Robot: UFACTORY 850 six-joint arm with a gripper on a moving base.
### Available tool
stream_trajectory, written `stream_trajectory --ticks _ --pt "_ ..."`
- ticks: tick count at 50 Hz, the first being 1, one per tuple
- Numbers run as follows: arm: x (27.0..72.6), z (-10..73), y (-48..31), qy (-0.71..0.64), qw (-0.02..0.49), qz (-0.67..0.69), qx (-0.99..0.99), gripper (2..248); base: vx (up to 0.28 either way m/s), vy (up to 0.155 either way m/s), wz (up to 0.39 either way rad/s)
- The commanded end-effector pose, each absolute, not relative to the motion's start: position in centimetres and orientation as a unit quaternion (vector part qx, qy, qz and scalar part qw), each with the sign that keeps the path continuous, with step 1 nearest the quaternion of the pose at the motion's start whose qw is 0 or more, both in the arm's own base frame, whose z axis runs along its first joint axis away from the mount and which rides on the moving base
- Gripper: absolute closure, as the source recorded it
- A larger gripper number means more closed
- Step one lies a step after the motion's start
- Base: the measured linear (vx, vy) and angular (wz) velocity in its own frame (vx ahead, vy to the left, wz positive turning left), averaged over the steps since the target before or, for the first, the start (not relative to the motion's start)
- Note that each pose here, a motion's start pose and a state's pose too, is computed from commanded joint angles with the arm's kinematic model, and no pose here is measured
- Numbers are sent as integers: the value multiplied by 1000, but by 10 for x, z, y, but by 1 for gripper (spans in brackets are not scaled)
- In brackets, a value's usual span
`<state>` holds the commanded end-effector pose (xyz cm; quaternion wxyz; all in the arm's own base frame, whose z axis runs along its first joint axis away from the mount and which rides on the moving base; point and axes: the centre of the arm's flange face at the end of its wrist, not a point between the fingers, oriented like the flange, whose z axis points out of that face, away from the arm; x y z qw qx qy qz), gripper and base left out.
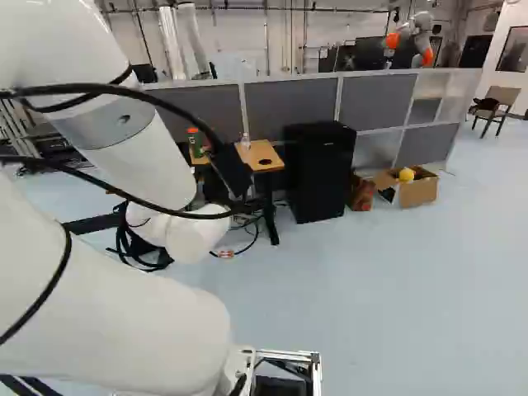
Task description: Pick up the green bottle from the table
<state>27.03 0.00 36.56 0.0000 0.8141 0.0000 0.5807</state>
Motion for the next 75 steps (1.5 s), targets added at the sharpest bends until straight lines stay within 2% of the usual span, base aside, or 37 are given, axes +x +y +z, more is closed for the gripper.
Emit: stream_trajectory --ticks 48,75 --pt "270 366 0 0 0 581 814 3 8 -3 -10" --pt "270 366 0 0 0 581 814 3 122 52 238"
